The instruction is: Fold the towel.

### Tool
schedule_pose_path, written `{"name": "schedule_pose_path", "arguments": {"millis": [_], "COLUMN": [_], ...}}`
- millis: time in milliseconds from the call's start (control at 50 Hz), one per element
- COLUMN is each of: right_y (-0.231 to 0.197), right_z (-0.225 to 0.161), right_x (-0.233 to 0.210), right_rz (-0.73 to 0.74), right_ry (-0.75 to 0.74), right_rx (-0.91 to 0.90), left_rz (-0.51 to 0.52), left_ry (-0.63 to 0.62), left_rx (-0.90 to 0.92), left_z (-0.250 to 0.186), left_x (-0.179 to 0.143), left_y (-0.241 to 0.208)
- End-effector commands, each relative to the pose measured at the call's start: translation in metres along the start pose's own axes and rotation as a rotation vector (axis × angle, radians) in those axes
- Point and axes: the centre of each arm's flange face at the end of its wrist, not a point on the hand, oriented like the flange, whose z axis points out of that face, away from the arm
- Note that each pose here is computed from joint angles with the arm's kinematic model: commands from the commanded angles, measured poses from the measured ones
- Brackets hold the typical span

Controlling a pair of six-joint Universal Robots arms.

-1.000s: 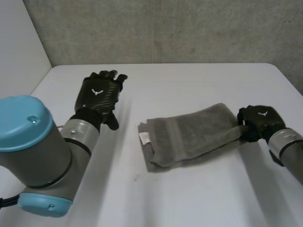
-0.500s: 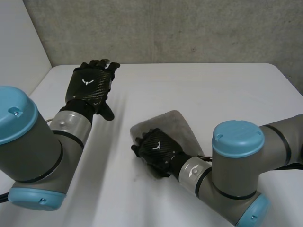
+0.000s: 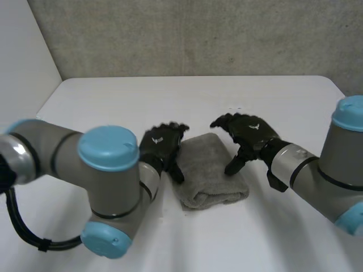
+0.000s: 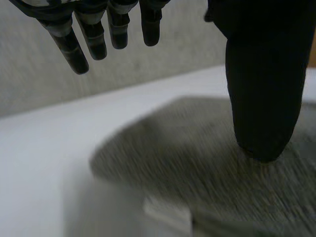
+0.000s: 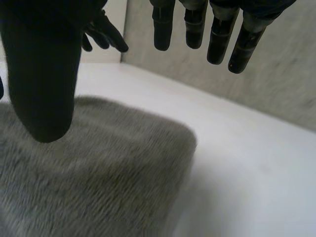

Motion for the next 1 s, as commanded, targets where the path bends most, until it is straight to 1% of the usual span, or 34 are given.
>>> {"name": "schedule_pose_path", "arguments": {"millis": [20, 40, 80, 160, 280, 300, 320, 340, 360, 380, 400, 420, 440, 460, 480, 500, 520, 540, 560, 580, 600, 620, 640, 660, 680, 700, 720, 760, 900, 1000], "right_y": [0.035, 0.035, 0.041, 0.04, 0.023, 0.013, 0.013, 0.004, -0.005, -0.005, -0.014, -0.014, -0.024, -0.034, -0.034, -0.045, -0.046, -0.061, -0.079, -0.079, -0.092, -0.1, -0.1, -0.111, -0.12, -0.12, -0.128, -0.136, -0.158, -0.158], "right_z": [0.021, 0.021, 0.027, 0.028, 0.022, 0.019, 0.019, 0.015, 0.012, 0.012, 0.009, 0.009, 0.005, 0.0, 0.0, -0.005, -0.005, -0.014, -0.025, -0.025, -0.035, -0.041, -0.042, -0.05, -0.058, -0.058, -0.065, -0.071, -0.098, -0.101], "right_x": [0.004, 0.004, 0.007, 0.01, 0.012, 0.012, 0.012, 0.012, 0.012, 0.012, 0.014, 0.014, 0.015, 0.017, 0.017, 0.018, 0.018, 0.021, 0.025, 0.025, 0.03, 0.033, 0.033, 0.036, 0.037, 0.037, 0.038, 0.039, 0.031, 0.033], "right_rz": [-0.07, -0.07, -0.119, -0.137, -0.14, -0.14, -0.14, -0.131, -0.114, -0.114, -0.093, -0.092, -0.074, -0.062, -0.061, -0.059, -0.059, -0.062, -0.069, -0.069, -0.075, -0.079, -0.079, -0.085, -0.09, -0.09, -0.097, -0.101, -0.114, -0.111], "right_ry": [-0.03, -0.03, -0.028, -0.016, 0.007, 0.014, 0.014, 0.023, 0.036, 0.036, 0.056, 0.057, 0.079, 0.105, 0.105, 0.133, 0.133, 0.176, 0.233, 0.234, 0.288, 0.327, 0.327, 0.369, 0.403, 0.404, 0.435, 0.453, 0.471, 0.474], "right_rx": [-0.138, -0.138, -0.151, -0.151, -0.109, -0.083, -0.083, -0.057, -0.032, -0.032, -0.008, -0.008, 0.02, 0.049, 0.049, 0.08, 0.081, 0.126, 0.178, 0.179, 0.216, 0.242, 0.243, 0.275, 0.306, 0.306, 0.332, 0.357, 0.39, 0.377], "left_rz": [0.027, 0.031, 0.036, 0.066, 0.072, 0.066, 0.06, 0.06, 0.053, 0.048, 0.048, 0.045, 0.04, 0.04, 0.032, 0.023, 0.023, 0.013, 0.013, -0.001, -0.001, -0.01, -0.018, -0.018, -0.024, -0.028, -0.028, -0.034, -0.036, -0.036], "left_ry": [-0.061, -0.069, -0.072, -0.078, -0.083, -0.076, -0.073, -0.073, -0.07, -0.069, -0.069, -0.067, -0.066, -0.066, -0.065, -0.075, -0.075, -0.101, -0.102, -0.135, -0.136, -0.177, -0.211, -0.212, -0.236, -0.266, -0.266, -0.309, -0.325, -0.319], "left_rx": [-0.058, -0.068, -0.075, -0.096, -0.092, -0.073, -0.039, -0.038, -0.004, 0.026, 0.026, 0.054, 0.084, 0.085, 0.125, 0.159, 0.159, 0.195, 0.196, 0.234, 0.234, 0.269, 0.291, 0.292, 0.307, 0.315, 0.315, 0.328, 0.343, 0.35], "left_z": [0.005, 0.008, 0.008, 0.008, 0.006, 0.003, 0.0, -0.001, -0.005, -0.01, -0.01, -0.015, -0.021, -0.021, -0.029, -0.036, -0.037, -0.044, -0.044, -0.051, -0.051, -0.06, -0.067, -0.067, -0.073, -0.081, -0.081, -0.095, -0.115, -0.12], "left_x": [-0.004, -0.005, -0.005, -0.007, -0.01, -0.008, -0.006, -0.006, -0.006, -0.006, -0.006, -0.005, -0.005, -0.005, -0.005, -0.01, -0.01, -0.02, -0.02, -0.033, -0.033, -0.047, -0.059, -0.059, -0.067, -0.077, -0.077, -0.09, -0.094, -0.091], "left_y": [0.025, 0.029, 0.031, 0.038, 0.033, 0.026, 0.012, 0.012, -0.002, -0.015, -0.016, -0.028, -0.042, -0.042, -0.059, -0.076, -0.076, -0.094, -0.094, -0.113, -0.113, -0.13, -0.143, -0.143, -0.152, -0.161, -0.161, -0.172, -0.183, -0.184]}}
